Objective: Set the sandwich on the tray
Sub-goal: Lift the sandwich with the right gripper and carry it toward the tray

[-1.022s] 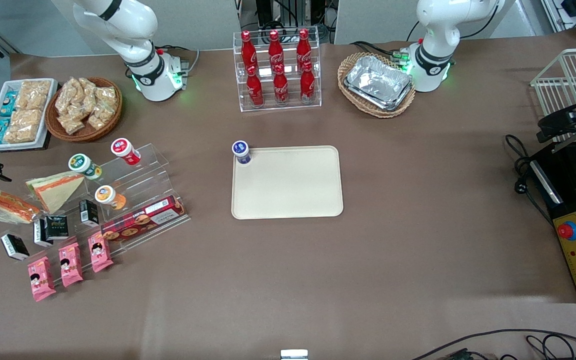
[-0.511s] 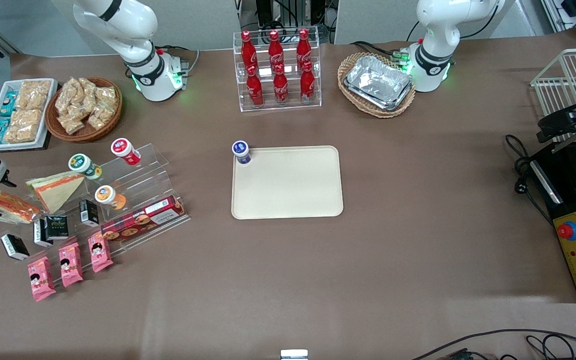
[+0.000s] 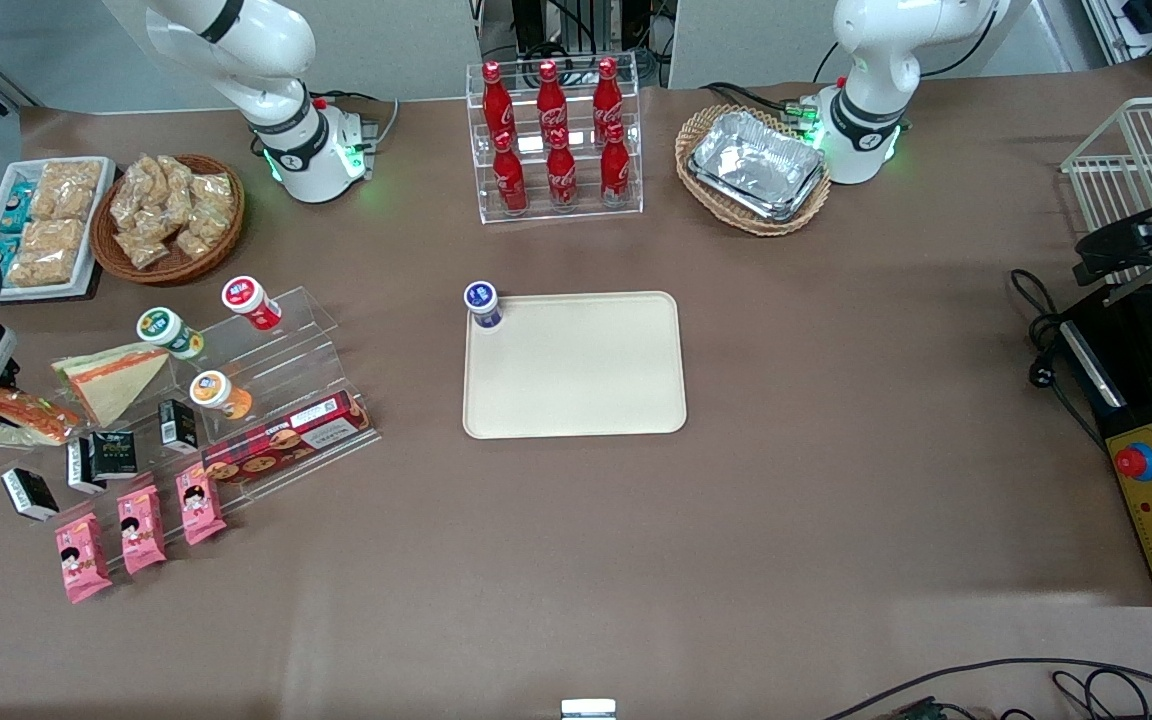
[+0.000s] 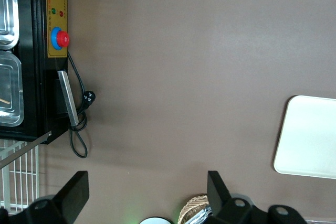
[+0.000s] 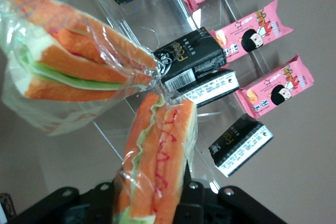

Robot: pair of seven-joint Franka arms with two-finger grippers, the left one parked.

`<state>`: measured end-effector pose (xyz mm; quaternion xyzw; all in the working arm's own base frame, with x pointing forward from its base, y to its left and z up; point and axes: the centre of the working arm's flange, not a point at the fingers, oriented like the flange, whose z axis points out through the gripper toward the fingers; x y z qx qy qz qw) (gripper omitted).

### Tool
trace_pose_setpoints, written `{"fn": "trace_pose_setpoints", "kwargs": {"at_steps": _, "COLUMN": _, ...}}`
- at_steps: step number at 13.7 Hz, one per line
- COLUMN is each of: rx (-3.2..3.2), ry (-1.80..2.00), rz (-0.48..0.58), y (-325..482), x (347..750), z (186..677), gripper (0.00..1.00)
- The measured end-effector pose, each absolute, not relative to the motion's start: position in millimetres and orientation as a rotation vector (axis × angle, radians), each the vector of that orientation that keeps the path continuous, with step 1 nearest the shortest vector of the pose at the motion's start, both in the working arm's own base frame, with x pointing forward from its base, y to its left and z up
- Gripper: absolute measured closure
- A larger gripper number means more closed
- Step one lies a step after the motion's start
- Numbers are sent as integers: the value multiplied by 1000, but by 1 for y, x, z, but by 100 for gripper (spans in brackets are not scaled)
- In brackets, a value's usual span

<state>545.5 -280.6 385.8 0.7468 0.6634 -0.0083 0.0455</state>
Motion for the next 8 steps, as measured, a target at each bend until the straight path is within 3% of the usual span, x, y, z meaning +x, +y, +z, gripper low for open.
{"fn": "trace_pose_setpoints", "kwargs": {"at_steps": 2, "rx": 2287, "ry": 2039, "rz": -32, "y": -280, "x": 551, "z": 404, "gripper": 63}}
{"fn": "trace_pose_setpoints", "kwargs": {"at_steps": 5, "rx": 2288, "ry": 2056, "rz": -46, "y": -282, "x": 559, "z": 441, "gripper": 78}}
{"fn": "trace_pose_setpoints", "kwargs": {"at_steps": 8, "rx": 2307, "ry": 2071, "rz": -58, "y": -281, "x": 561, "z": 481, "gripper": 79}}
